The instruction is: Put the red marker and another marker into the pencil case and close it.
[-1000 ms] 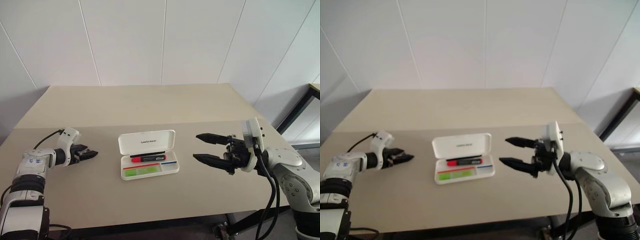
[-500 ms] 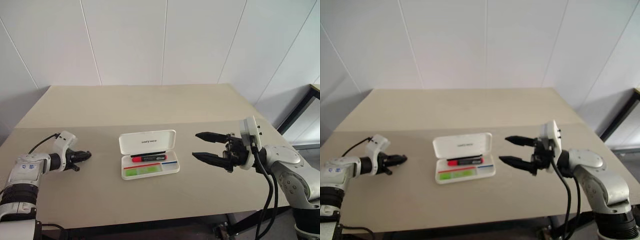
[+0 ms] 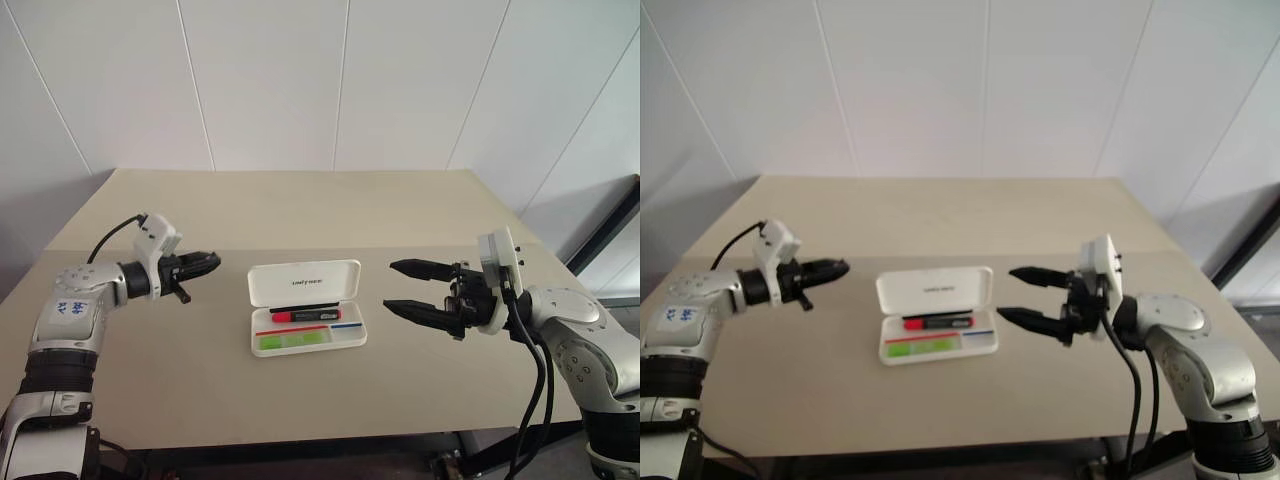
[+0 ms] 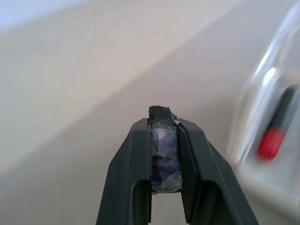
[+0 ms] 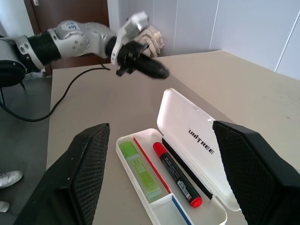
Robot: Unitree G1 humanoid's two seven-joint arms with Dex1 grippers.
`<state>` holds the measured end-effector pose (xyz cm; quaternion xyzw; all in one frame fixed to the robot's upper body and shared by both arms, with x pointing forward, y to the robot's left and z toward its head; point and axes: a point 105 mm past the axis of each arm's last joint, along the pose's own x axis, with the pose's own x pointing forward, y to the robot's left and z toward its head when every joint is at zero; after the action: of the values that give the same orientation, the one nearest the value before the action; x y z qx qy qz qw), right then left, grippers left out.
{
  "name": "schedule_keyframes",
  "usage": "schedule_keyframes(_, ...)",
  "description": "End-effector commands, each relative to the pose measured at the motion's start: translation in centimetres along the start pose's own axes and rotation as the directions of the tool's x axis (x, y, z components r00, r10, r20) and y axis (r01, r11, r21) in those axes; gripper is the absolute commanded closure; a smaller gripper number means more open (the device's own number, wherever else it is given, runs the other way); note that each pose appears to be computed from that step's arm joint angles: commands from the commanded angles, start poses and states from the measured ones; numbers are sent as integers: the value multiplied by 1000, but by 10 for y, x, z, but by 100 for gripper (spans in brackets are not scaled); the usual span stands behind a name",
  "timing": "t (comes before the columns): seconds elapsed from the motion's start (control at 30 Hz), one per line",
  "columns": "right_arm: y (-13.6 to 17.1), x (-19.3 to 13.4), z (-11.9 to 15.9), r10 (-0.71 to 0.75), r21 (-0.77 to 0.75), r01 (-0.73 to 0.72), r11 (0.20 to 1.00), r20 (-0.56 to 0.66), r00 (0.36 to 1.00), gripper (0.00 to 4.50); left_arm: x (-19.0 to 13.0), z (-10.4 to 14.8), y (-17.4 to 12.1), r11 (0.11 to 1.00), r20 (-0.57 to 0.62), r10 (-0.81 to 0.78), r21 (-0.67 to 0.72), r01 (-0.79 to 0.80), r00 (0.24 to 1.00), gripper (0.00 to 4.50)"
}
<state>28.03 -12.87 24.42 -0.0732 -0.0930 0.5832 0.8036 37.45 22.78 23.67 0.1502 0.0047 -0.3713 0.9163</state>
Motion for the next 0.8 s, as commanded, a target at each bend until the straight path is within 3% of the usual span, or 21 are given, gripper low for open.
schedule_keyframes(0.03,-2,-2,10,-5,-44,6,999,9,1000,0,6,34,-16,993,94,-96,75,89,991,411)
schedule_keyframes(0.33,1,-7,16,8,-51,-7,999,18,1000,0,35,77,-88,903,170,-419,179,390,892,411)
schedule_keyframes(0.8,7,-25,3,0,-47,-3,999,-63,998,0,75,44,-145,815,-11,-565,150,560,825,411)
